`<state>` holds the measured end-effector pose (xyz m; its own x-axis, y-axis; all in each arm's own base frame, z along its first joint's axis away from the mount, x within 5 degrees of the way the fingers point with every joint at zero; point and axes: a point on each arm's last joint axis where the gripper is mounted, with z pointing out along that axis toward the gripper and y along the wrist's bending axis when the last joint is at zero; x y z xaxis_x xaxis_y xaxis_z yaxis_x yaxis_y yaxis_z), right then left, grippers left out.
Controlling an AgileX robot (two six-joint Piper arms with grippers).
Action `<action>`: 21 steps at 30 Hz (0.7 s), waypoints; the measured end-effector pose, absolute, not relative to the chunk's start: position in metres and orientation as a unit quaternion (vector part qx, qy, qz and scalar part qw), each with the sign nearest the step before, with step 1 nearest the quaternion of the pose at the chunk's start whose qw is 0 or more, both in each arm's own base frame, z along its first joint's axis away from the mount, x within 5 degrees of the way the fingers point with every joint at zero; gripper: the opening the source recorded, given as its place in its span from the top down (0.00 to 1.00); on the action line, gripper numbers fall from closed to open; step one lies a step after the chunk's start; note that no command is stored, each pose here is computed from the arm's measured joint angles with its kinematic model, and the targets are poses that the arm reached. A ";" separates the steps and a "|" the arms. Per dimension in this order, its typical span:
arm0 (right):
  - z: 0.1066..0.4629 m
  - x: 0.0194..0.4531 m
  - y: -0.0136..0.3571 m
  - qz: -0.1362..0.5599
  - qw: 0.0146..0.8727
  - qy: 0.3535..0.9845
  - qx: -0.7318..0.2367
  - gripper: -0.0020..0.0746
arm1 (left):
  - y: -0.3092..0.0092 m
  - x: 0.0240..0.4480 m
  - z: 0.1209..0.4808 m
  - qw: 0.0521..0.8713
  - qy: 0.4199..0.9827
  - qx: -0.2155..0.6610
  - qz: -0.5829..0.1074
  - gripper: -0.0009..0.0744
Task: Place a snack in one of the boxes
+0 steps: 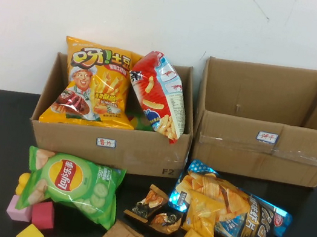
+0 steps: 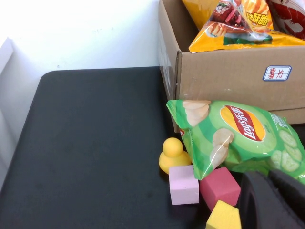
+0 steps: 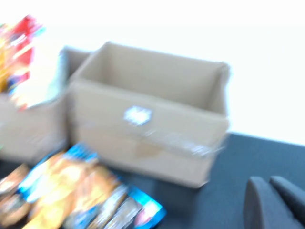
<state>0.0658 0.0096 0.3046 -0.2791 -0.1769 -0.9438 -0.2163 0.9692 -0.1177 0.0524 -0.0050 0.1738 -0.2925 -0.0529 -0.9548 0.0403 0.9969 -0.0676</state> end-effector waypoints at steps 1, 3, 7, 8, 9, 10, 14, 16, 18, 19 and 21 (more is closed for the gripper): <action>0.298 0.064 0.007 0.005 0.603 0.790 -0.108 0.98 | -0.005 0.052 0.174 0.595 0.803 -0.004 -0.039 0.99; 0.282 0.061 0.002 -0.019 0.632 0.770 -0.081 0.98 | -0.005 0.052 0.174 0.595 0.803 -0.004 -0.039 0.99; 0.234 0.058 -0.003 -0.056 0.664 0.745 -0.042 0.98 | -0.005 0.052 0.174 0.595 0.803 0.004 -0.033 0.99; 0.223 0.058 -0.004 -0.058 0.657 0.751 -0.040 0.98 | -0.005 0.052 0.174 0.595 0.803 0.005 -0.033 0.99; 0.214 0.058 -0.004 -0.060 0.651 0.756 -0.039 0.98 | -0.005 0.052 0.174 0.595 0.803 0.005 -0.033 0.99; 0.205 0.059 -0.004 -0.061 0.643 0.762 -0.038 0.98 | -0.005 0.052 0.174 0.595 0.803 0.006 -0.032 0.99; 0.180 0.059 -0.004 -0.061 0.618 0.783 -0.040 0.98 | -0.005 0.052 0.174 0.595 0.803 0.006 -0.032 0.99; 0.176 0.058 -0.004 -0.052 0.604 0.795 -0.030 0.98 | -0.005 0.052 0.174 0.595 0.803 0.006 -0.032 0.99; 0.170 0.056 -0.004 -0.039 0.580 0.814 -0.015 0.98 | -0.005 0.052 0.174 0.595 0.803 0.006 -0.032 0.99; 0.168 0.055 -0.004 -0.035 0.570 0.821 -0.009 0.98 | -0.005 0.052 0.174 0.595 0.803 0.006 -0.032 0.99; 0.168 0.053 -0.004 -0.029 0.572 0.819 -0.004 0.98 | -0.005 0.052 0.174 0.594 0.804 0.007 -0.032 0.99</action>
